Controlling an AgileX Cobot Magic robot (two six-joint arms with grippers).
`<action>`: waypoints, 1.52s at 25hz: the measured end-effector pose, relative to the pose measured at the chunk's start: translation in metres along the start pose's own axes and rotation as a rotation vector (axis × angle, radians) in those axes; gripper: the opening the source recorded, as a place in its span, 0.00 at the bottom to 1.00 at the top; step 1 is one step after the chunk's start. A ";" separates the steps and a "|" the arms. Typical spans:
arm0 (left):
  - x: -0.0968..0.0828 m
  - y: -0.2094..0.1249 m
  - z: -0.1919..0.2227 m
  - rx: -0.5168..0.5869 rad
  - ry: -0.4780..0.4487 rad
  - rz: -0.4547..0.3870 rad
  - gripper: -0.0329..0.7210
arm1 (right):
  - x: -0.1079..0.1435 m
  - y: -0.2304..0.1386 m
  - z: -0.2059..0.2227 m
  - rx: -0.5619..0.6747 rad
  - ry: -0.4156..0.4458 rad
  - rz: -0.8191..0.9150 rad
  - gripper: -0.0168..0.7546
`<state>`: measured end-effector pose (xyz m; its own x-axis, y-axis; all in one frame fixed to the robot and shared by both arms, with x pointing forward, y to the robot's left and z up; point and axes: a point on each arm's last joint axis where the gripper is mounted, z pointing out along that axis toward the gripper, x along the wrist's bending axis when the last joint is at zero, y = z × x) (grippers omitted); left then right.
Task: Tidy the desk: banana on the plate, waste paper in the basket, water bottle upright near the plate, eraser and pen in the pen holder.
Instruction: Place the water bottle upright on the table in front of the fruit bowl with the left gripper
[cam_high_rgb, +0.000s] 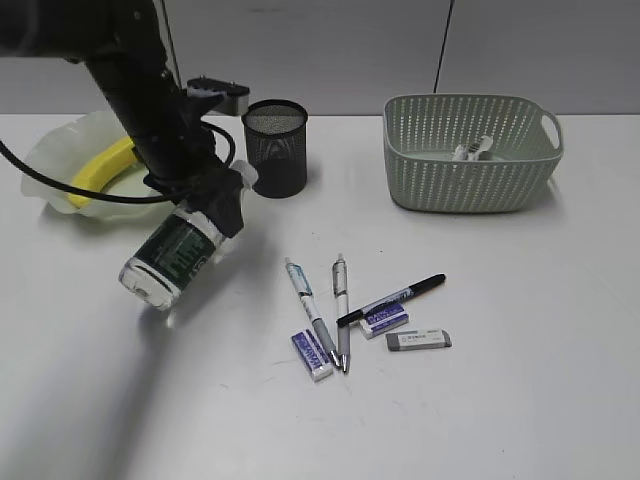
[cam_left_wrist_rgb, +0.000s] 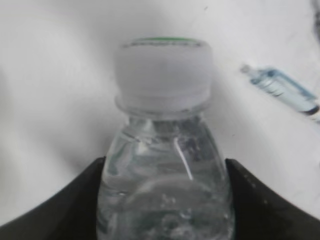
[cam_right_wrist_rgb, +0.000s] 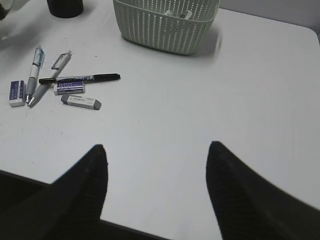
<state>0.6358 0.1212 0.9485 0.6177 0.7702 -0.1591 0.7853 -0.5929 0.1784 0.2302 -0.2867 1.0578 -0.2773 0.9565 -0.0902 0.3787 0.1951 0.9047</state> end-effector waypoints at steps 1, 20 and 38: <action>-0.002 -0.001 -0.008 -0.023 -0.004 -0.006 0.70 | 0.000 0.000 0.000 0.000 0.000 0.000 0.66; -0.024 -0.159 -0.055 -0.963 0.436 -0.255 0.70 | 0.000 0.000 0.000 0.000 0.000 0.000 0.66; -0.020 -0.142 0.005 -1.145 0.418 -0.197 0.70 | 0.000 0.000 0.000 0.000 -0.001 0.000 0.66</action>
<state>0.5121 0.1895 0.9214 0.2661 0.9639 0.0055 0.2435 -0.0728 0.9672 0.2302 -0.2867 1.0578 -0.2769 0.9566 -0.0907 0.3787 0.1954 0.9047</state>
